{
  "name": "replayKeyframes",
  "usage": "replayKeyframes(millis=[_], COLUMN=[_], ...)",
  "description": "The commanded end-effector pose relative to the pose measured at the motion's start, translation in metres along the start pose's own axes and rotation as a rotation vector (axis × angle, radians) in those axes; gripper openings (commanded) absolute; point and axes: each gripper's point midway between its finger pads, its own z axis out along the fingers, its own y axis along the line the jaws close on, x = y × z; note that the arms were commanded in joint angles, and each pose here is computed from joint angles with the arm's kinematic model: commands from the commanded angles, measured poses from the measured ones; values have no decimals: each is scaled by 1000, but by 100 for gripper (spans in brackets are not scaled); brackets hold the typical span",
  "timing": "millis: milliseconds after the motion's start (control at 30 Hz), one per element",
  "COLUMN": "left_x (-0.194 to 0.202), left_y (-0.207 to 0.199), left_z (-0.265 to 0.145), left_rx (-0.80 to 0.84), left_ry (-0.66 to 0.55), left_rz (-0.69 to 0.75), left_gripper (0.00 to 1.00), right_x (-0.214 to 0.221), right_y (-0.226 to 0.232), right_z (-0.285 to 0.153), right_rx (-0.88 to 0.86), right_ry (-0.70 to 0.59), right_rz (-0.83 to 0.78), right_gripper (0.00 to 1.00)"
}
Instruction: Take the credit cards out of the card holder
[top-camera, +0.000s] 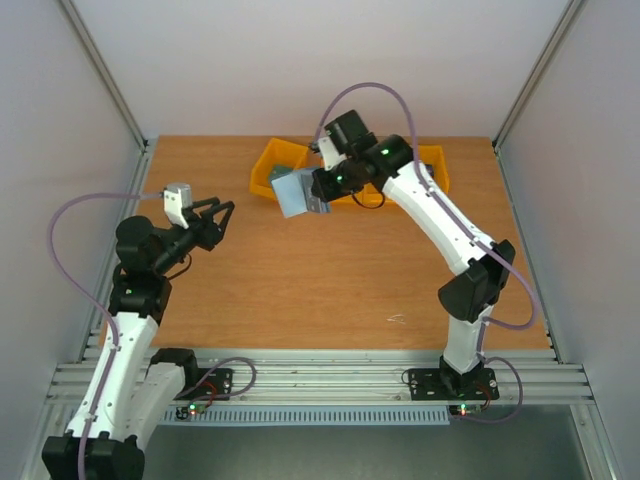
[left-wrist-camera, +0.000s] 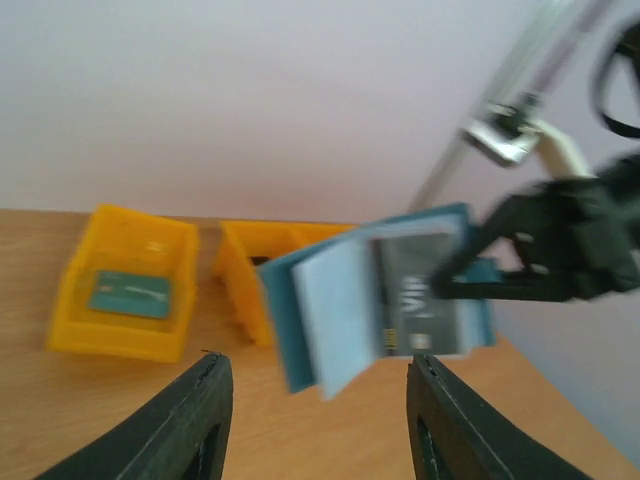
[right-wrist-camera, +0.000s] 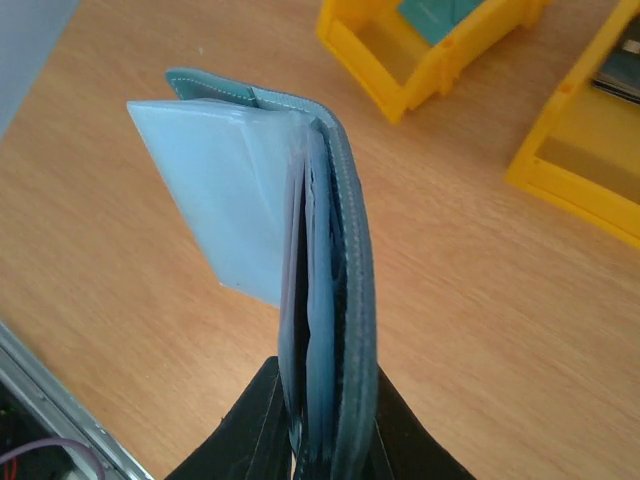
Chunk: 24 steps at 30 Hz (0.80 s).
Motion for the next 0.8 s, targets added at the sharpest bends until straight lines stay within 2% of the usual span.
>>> replayKeyframes(millis=[0, 133, 233, 333, 467, 767], left_x=[-3, 19, 34, 31, 34, 31], left_y=[-75, -110, -108, -93, -95, -81], left_z=[-7, -3, 9, 16, 15, 17], left_rx=[377, 535, 510, 413, 428, 375], left_ry=[48, 128, 145, 106, 114, 124], left_rz=[59, 86, 2, -40, -37, -55], left_gripper=[49, 47, 47, 46, 43, 44], right_x=[-7, -2, 0, 6, 12, 18], right_y=[34, 74, 97, 115, 136, 150], right_z=[-4, 1, -7, -16, -32, -53], right_rx=[58, -51, -175, -286, -423, -582], right_ry=[-31, -21, -27, -23, -53, -67], right_rz=[-102, -166, -175, -195, -245, -328], right_gripper=[1, 1, 1, 1, 1, 1])
